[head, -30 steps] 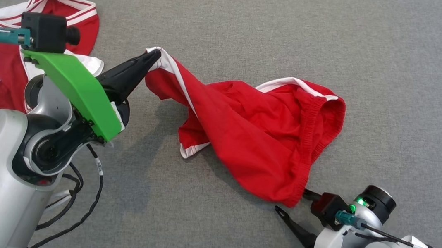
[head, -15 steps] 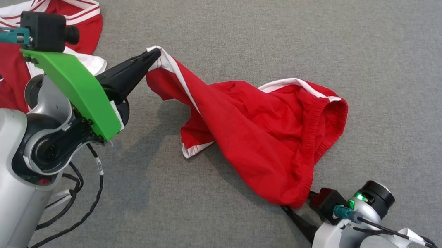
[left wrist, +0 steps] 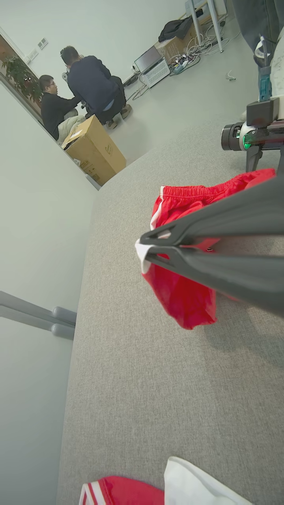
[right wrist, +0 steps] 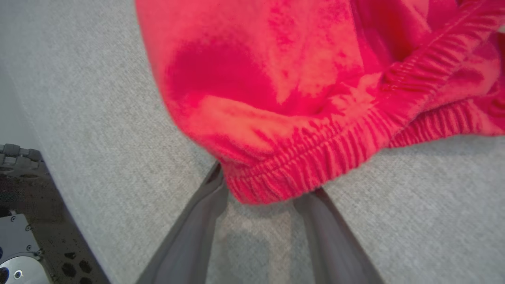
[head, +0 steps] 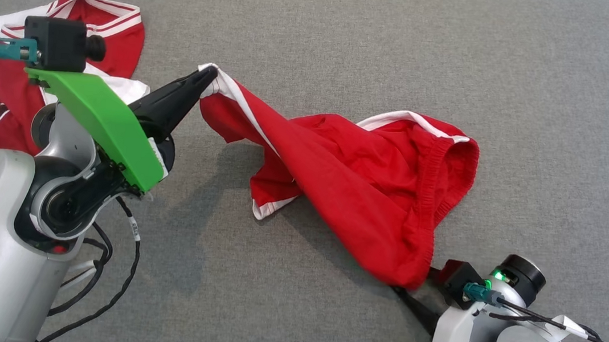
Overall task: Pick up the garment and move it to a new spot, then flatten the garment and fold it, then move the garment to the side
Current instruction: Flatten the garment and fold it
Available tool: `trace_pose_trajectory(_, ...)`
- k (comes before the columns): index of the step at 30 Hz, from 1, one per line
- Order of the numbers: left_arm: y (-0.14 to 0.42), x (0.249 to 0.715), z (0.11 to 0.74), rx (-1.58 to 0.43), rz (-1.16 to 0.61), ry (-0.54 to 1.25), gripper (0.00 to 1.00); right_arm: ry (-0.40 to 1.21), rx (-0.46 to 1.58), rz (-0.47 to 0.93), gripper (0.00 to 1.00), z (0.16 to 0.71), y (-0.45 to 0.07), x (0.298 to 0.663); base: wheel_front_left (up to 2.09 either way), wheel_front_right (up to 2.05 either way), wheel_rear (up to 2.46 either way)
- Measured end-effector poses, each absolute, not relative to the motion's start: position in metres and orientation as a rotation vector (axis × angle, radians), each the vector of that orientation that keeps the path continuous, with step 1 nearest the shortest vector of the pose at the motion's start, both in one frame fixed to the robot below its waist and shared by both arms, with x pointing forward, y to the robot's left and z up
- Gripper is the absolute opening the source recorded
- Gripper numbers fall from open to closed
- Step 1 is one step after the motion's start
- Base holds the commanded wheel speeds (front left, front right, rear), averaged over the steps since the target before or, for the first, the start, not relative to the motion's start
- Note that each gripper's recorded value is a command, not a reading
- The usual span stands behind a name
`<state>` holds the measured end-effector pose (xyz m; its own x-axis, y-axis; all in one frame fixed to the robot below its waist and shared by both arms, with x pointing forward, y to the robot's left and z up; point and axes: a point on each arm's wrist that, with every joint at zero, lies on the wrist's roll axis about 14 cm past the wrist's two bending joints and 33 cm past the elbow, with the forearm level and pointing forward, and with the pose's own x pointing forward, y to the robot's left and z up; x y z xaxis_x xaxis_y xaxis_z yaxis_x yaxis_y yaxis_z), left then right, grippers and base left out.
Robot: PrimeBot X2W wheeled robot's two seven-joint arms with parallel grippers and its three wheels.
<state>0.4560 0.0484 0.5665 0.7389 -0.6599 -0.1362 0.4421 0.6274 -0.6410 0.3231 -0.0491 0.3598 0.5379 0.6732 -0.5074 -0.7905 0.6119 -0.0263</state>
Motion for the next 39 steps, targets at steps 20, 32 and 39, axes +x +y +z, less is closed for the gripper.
trace_pose_trajectory(20,0.068,0.457,0.588,-0.563,-0.637,0.348,0.0,0.343,0.681,0.867,0.0,0.53,-0.002,0.341,0.0,0.0,0.0)
trace_pose_trajectory(32,0.059,0.432,0.649,-0.549,-0.767,0.248,0.0,0.177,0.903,0.859,0.0,0.64,-0.08,0.344,0.0,0.0,0.0)
trace_pose_trajectory(39,0.058,0.427,0.65,-0.55,-0.786,0.303,0.0,0.339,1.099,0.767,0.0,0.612,-0.1,0.34,0.0,0.0,0.0)
